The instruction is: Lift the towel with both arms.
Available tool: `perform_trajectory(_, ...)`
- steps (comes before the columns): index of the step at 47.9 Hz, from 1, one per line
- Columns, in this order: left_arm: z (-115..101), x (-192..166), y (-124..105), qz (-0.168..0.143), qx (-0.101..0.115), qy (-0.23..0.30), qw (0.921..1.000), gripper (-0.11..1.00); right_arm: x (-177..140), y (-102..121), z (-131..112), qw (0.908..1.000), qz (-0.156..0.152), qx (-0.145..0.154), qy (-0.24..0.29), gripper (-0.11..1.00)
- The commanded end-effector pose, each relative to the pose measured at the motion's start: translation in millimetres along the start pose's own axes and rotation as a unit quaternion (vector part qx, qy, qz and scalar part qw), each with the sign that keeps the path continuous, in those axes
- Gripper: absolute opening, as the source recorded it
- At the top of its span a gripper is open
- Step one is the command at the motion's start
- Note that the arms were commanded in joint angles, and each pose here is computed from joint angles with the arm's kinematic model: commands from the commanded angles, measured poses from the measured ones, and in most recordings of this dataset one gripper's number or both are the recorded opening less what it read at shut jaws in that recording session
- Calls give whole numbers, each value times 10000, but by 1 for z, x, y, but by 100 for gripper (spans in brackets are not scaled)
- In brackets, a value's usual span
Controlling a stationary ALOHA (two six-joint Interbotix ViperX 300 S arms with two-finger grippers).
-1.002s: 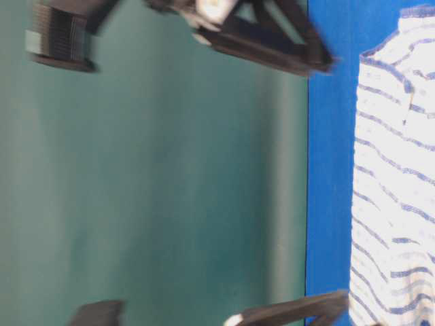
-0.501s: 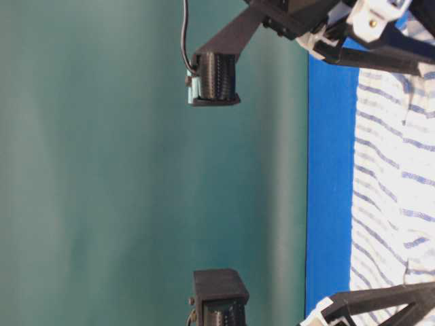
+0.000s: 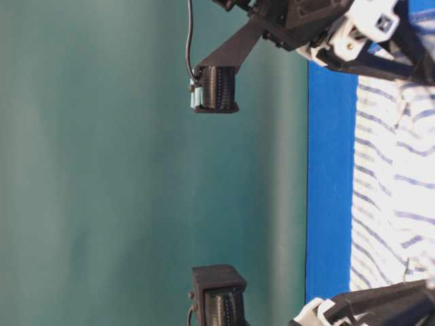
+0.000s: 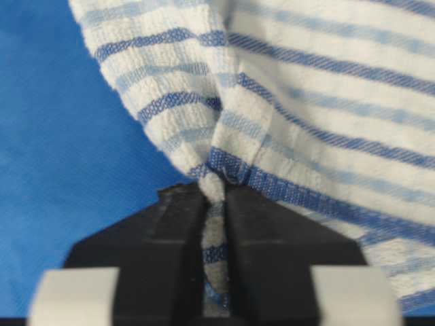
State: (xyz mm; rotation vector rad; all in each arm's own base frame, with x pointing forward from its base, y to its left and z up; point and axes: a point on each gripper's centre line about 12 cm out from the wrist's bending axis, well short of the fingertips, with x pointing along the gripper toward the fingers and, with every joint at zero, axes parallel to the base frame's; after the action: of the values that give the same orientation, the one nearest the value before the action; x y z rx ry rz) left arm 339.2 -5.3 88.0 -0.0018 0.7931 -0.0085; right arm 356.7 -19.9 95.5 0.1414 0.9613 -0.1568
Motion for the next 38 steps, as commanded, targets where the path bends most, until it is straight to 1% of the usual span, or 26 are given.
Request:
perform_trajectory(1, 6, -3, 0, -1, 0, -46, 10000, 11, -5, 1, 7, 9999, 32, -32, -149, 4)
perform_trajectory(3, 6, -3, 0, 4, -6, -23, 10000, 4, -7, 1, 9, 9998, 33, -23, -173, 4)
perform_trajectory(4, 8, -4, 1, 9, -19, -23, 10000, 3, -8, 1, 10, 9998, 34, -7, -188, 4)
perform_trajectory(9, 21, -15, 1, 8, -25, -115, 9999, 3, -20, 1, 19, 9994, 21, 52, -337, 4)
perform_trajectory(12, 33, -27, 1, 3, -33, -207, 9998, 3, -33, 2, 28, 9989, 3, 65, -459, 4)
perform_trajectory(13, 40, -34, 1, -1, -41, -269, 9996, 3, -39, 3, 32, 9987, -6, 67, -512, 4)
perform_trajectory(25, 97, -108, 4, 18, -90, -675, 9977, 3, -120, -1, 76, 9934, -268, 165, -1101, 4)
perform_trajectory(26, 104, -119, 5, 27, -99, -775, 9969, 3, -127, -3, 80, 9928, -301, 176, -1143, 4)
perform_trajectory(30, 121, -145, 8, 51, -111, -1035, 9946, 3, -159, -5, 94, 9898, -406, 223, -1350, 4)
perform_trajectory(33, 133, -165, 10, 80, -108, -1256, 9920, 3, -181, -6, 104, 9872, -454, 205, -1517, 4)
perform_trajectory(38, 153, -201, 16, 174, -133, -1666, 9858, 3, -219, -8, 120, 9822, -553, 83, -1795, 4)
